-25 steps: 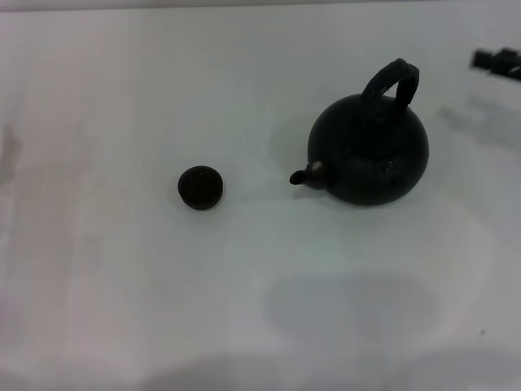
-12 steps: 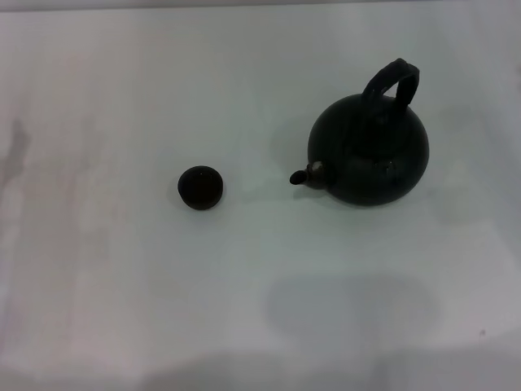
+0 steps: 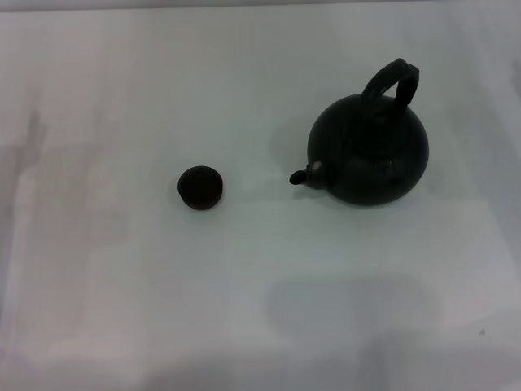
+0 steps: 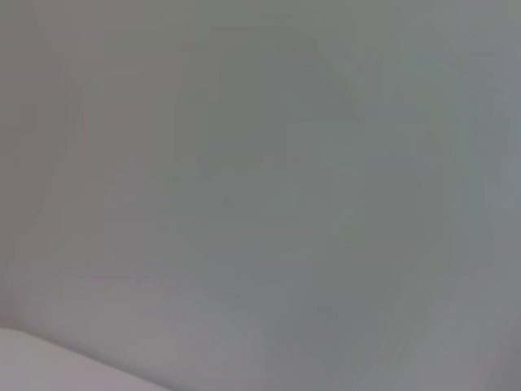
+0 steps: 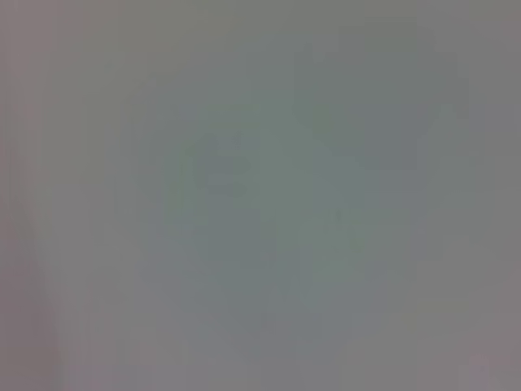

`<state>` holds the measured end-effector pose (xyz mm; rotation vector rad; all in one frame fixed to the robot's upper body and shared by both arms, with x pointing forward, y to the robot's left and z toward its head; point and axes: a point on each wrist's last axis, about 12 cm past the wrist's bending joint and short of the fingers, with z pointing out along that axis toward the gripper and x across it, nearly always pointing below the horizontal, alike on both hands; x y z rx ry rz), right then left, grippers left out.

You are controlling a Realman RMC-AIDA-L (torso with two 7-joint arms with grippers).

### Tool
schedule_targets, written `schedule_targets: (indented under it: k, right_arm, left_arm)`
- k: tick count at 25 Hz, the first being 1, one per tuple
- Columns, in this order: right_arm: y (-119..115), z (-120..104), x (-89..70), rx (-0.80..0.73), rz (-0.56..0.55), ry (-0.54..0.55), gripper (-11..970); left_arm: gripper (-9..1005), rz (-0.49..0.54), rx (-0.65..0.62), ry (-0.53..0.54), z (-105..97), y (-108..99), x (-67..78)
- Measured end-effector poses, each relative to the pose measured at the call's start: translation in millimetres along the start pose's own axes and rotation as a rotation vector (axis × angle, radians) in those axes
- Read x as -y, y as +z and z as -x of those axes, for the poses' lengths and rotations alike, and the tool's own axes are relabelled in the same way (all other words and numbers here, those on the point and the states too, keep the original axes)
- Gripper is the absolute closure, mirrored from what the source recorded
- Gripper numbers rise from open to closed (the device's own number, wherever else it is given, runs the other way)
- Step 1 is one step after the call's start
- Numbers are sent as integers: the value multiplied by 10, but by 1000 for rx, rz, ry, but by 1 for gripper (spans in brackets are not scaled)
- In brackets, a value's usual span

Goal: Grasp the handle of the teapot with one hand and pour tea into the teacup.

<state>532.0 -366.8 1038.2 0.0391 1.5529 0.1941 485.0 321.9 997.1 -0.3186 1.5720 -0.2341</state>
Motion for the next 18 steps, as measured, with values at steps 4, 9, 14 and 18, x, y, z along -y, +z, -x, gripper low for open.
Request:
schedule_targets:
  k: [4, 9, 14, 18]
  right_arm:
    - [14, -1, -9, -2, 1, 2, 218]
    - [53, 10, -28, 0, 6, 1, 218]
    - [112, 28, -54, 1, 12, 1, 218]
    - [204, 26, -73, -25, 4, -2, 218]
  left_arm:
    - [134, -4, 1, -4, 14, 56, 24]
    - [135, -15, -15, 8, 21, 141, 57]
    - [134, -19, -3, 17, 60, 201, 64]
    - [134, -19, 1, 20, 72, 217, 65]
